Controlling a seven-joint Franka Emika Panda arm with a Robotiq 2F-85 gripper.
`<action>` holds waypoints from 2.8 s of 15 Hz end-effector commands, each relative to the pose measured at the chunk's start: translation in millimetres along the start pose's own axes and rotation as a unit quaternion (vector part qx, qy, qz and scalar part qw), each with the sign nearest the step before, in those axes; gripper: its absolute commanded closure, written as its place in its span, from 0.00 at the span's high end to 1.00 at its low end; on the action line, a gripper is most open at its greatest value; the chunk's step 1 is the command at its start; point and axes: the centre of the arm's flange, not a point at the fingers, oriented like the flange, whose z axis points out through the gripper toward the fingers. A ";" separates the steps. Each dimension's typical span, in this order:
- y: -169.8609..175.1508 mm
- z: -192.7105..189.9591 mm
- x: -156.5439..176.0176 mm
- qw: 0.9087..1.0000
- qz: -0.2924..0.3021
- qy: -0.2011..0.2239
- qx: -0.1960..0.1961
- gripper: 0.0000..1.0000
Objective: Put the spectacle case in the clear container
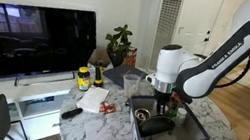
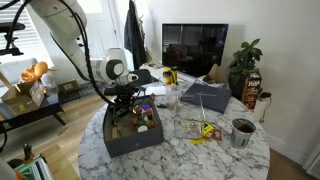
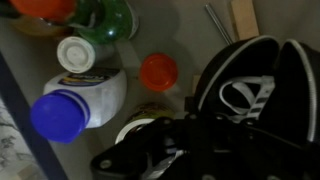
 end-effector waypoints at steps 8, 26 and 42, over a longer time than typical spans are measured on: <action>60.4 -133.4 -45.9 0.996 0.071 0.059 -0.012 0.01; 254.1 -207.2 -126.3 0.925 0.270 0.195 -0.184 0.01; 253.7 -44.6 -106.3 0.911 0.260 0.171 -0.272 0.01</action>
